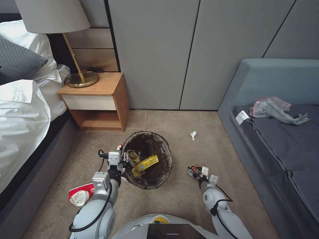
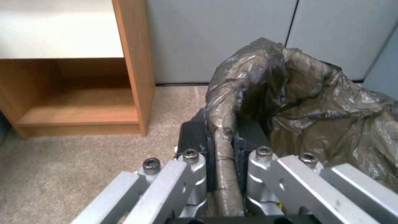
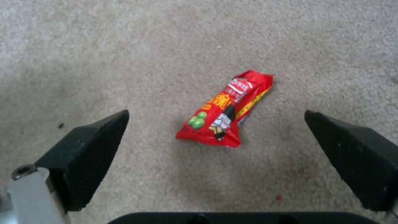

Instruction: Pick up the trash bin, then pick up the garbage from the floor and place it into the trash bin.

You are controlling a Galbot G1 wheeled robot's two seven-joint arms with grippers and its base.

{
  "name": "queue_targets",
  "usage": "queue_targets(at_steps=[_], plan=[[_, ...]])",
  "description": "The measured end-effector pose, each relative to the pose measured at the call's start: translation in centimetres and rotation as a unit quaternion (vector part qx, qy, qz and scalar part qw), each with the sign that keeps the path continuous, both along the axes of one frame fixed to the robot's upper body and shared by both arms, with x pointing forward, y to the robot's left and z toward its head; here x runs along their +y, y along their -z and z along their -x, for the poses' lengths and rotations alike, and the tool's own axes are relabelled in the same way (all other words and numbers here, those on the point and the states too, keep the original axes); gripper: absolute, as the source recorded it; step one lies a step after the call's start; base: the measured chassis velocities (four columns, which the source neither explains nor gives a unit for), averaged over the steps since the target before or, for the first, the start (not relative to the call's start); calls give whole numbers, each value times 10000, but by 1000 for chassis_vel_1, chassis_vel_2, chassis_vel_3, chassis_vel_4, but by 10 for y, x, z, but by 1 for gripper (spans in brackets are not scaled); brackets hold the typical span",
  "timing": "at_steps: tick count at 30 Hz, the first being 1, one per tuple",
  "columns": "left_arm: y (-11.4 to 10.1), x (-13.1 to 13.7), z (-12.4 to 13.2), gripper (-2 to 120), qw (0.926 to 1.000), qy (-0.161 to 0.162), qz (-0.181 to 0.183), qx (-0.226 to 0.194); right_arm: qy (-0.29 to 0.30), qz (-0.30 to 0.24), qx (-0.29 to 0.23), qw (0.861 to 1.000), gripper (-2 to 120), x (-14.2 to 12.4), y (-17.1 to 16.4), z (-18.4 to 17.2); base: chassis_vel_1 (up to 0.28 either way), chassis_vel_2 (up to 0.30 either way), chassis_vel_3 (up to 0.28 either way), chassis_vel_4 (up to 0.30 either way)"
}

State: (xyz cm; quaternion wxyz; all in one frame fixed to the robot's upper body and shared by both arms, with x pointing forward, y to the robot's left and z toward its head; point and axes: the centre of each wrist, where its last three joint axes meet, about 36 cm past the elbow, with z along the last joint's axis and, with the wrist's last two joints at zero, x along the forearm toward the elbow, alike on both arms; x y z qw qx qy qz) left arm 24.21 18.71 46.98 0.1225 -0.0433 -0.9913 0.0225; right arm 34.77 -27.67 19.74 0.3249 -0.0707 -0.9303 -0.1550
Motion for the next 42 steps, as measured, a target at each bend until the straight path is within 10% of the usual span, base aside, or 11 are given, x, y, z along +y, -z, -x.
queue_targets(at_steps=[21, 42], plan=[[0, 0, 0, 7, 10000, 0, 0, 0, -43, 75, -2, 10000, 98, -3, 10, -14, 0, 0, 0, 0], [0, 0, 0, 7, 10000, 0, 0, 0, -2, 162, 126, 9998, 54, -9, 30, -15, 0, 0, 0, 0]])
